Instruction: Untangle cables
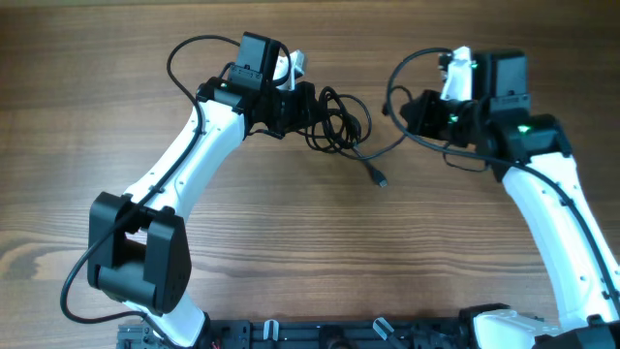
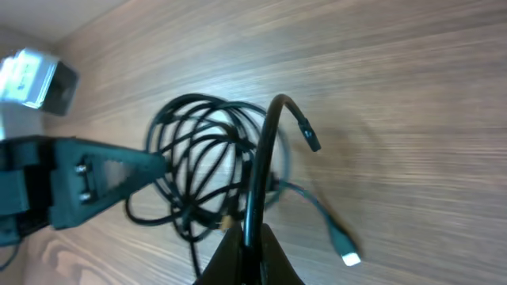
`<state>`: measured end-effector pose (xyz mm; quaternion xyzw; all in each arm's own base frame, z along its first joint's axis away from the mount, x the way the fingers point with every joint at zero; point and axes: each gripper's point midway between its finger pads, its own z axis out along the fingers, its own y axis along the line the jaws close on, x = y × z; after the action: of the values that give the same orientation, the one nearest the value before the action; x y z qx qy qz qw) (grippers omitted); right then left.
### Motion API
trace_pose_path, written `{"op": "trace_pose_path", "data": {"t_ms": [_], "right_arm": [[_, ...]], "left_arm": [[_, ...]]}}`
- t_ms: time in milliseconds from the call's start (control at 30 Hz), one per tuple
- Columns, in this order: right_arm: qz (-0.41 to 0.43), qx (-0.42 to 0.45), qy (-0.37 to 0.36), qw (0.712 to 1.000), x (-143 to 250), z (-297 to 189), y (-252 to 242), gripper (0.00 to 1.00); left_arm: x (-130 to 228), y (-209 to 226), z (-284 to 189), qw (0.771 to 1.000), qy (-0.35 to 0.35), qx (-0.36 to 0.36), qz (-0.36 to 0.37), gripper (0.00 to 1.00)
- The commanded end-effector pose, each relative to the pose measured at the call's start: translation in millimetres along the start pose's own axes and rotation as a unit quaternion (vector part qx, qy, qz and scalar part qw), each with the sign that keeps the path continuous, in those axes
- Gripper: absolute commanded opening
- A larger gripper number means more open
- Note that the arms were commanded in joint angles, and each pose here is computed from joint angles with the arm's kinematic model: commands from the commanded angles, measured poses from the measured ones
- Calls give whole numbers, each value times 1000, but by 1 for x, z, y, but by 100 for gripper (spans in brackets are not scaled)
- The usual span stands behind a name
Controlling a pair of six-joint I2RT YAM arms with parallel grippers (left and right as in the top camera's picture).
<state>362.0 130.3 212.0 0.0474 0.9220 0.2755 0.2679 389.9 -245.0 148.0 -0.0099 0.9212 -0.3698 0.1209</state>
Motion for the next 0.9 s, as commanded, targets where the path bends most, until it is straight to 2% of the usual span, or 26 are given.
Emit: {"op": "trace_pose_path", "data": {"t_ms": [0,267,467,567,667,700,867], "right_arm": [[28,9,-21,999,-8,4,15,4],[59,32,-54,996,-11,17,30,4],[58,38,-33,997,-1,34,30,4],[61,46,-19,997,6,36,26,4],[63,54,-9,997,11,35,23,5],[63,55,-7,996,12,35,21,9],[5,29,7,1000,12,32,26,45]], "left_arm": [[-1,-7,-4,1000,-1,12,-5,4],[0,-14,-4,999,5,30,-18,4],[-4,-21,-5,999,-1,48,-7,4],[-15,-21,-8,998,-20,54,12,4],[-29,-22,-14,995,-48,62,66,4],[-36,-23,-16,992,-62,65,91,4],[-58,-26,-27,981,-105,74,146,4]]}}
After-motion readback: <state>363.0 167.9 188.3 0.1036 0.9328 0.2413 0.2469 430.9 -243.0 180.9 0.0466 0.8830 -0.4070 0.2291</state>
